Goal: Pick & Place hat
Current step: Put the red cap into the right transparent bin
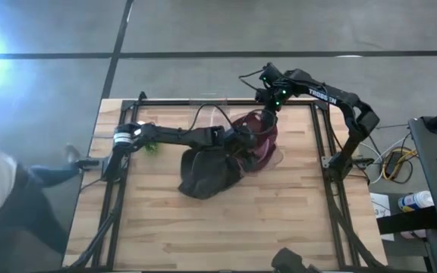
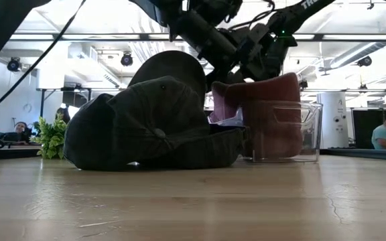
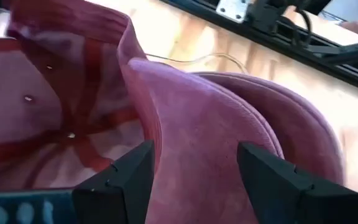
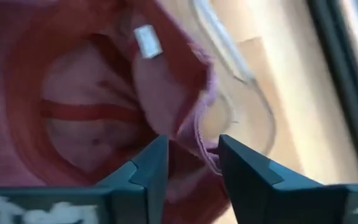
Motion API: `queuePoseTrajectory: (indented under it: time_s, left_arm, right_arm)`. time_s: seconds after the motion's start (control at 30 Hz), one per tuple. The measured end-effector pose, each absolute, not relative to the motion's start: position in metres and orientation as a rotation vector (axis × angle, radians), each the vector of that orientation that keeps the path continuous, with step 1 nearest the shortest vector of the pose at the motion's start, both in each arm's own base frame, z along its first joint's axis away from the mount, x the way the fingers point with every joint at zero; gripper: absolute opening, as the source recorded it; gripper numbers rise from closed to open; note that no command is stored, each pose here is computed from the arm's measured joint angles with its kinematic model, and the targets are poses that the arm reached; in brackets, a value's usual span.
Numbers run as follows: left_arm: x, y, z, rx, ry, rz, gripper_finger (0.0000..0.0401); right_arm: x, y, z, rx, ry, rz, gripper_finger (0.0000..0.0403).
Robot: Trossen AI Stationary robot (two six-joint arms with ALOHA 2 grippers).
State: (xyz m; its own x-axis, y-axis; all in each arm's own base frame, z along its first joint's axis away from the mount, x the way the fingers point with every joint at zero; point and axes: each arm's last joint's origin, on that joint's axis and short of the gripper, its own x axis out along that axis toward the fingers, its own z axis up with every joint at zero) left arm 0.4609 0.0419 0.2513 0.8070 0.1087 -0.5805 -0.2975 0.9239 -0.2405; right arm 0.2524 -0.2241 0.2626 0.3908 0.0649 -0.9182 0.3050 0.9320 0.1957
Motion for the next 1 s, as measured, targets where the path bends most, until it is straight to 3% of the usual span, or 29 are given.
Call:
queuePoseTrajectory:
  time_s: [0.3, 0.47, 0.67, 1.0]
  left_arm:
    - [0.461, 0.039, 0.246, -0.335, 0.578, 0.216, 0.0222]
    - [0.461, 0.038, 0.246, -0.334, 0.571, 0.214, 0.0222]
    - [0.460, 0.034, 0.257, -0.308, 0.535, 0.197, 0.0222]
    - [0.422, 0.005, 0.304, -0.292, 0.611, 0.155, 0.0222]
  right_arm:
    - [0.277, -0.193, 0.259, 0.356, 1.196, -0.055, 0.0061]
    - [0.292, -0.165, 0.254, 0.390, 1.214, 0.101, 0.0035]
    - [0.299, -0.146, 0.258, 0.554, 1.148, 0.259, 0.0020]
    - [0.302, -0.131, 0.250, 0.614, 1.168, 0.306, 0.0018]
